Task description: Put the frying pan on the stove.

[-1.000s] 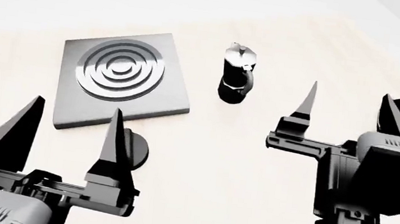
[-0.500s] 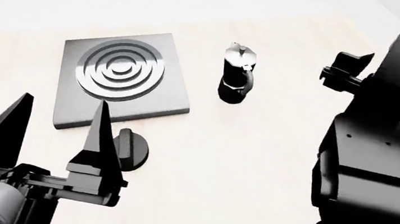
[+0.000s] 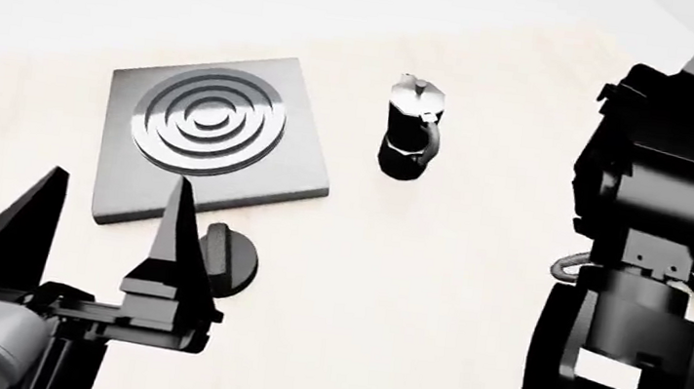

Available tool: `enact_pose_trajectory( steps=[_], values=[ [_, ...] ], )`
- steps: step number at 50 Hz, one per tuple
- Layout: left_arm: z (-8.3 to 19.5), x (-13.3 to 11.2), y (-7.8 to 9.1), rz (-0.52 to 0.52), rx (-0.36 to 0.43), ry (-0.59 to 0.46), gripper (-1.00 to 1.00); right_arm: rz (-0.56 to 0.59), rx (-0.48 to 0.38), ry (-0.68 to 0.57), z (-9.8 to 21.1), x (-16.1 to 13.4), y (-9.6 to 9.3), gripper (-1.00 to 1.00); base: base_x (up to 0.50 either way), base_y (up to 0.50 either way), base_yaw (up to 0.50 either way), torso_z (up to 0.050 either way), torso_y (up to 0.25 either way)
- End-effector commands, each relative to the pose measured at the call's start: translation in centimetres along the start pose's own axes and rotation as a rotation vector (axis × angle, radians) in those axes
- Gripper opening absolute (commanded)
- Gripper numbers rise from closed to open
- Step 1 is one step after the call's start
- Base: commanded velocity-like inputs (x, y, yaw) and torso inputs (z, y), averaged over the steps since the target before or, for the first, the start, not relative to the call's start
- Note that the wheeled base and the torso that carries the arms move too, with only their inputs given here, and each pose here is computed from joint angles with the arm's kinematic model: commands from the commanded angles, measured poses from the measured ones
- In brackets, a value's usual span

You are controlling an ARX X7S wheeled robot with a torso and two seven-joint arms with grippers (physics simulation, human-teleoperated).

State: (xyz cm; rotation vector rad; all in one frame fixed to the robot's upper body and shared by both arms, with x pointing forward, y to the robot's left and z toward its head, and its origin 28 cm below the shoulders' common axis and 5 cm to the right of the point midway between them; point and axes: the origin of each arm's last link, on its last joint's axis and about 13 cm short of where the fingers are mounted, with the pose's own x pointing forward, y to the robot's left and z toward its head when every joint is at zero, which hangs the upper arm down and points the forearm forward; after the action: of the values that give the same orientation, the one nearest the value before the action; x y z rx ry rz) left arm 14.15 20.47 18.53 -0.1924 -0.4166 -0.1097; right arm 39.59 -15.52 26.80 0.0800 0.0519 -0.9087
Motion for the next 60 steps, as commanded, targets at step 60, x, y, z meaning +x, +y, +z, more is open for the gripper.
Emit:
enact_pose_trajectory(
  steps=[60],
  values=[
    [-0.8,0.9,1.3,0.035,-0.097,0.056,1.00,-0.149,0.209,0.435,-0.4,2.0,3.1,1.00,0.00,0.00,0.00,0.000,0.000]
  ],
)
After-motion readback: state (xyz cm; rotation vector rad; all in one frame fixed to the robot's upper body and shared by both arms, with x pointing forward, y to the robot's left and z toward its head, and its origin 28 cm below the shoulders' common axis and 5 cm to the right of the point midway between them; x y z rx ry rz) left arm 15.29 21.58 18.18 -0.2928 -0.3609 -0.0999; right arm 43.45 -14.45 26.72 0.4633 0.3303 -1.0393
